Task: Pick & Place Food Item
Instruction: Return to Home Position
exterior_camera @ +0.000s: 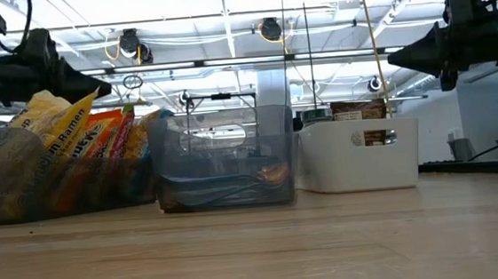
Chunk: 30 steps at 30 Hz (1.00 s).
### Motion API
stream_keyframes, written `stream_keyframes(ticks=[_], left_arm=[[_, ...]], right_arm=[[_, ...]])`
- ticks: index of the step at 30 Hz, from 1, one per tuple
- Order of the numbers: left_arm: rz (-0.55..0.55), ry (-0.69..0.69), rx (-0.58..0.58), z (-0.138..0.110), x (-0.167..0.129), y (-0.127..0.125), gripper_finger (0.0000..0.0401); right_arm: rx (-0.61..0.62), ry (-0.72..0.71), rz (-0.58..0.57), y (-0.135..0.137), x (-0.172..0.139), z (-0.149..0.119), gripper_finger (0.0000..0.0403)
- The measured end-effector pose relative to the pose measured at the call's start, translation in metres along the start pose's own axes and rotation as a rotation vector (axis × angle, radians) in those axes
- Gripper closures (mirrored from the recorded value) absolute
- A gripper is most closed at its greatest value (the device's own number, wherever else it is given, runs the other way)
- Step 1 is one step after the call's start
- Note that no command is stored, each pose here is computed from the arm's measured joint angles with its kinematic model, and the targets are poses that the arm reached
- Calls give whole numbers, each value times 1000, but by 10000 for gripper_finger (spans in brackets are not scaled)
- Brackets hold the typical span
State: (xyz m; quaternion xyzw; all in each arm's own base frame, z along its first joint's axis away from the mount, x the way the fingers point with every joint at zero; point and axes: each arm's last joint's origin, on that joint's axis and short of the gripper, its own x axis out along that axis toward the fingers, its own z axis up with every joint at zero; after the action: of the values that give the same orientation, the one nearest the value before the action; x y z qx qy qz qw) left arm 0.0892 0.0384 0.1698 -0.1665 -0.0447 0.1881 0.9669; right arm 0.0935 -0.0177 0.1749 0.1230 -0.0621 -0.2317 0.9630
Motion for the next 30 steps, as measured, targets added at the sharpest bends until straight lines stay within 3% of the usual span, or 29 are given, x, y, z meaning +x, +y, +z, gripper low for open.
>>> stream_keyframes(ticks=[6,14,23,30], left_arm=[[89,-9,54,0,1,3,359],[61,6,104,0,1,2,359],[-45,38,-50,-1,1,-1,359],[-48,35,-19,-1,1,-1,359]], right_arm=[[-45,4,-3,0,0,0,403],[-221,3,-2,0,0,0,403],[-217,-27,1,1,0,3,403],[-215,-29,2,1,0,3,403]])
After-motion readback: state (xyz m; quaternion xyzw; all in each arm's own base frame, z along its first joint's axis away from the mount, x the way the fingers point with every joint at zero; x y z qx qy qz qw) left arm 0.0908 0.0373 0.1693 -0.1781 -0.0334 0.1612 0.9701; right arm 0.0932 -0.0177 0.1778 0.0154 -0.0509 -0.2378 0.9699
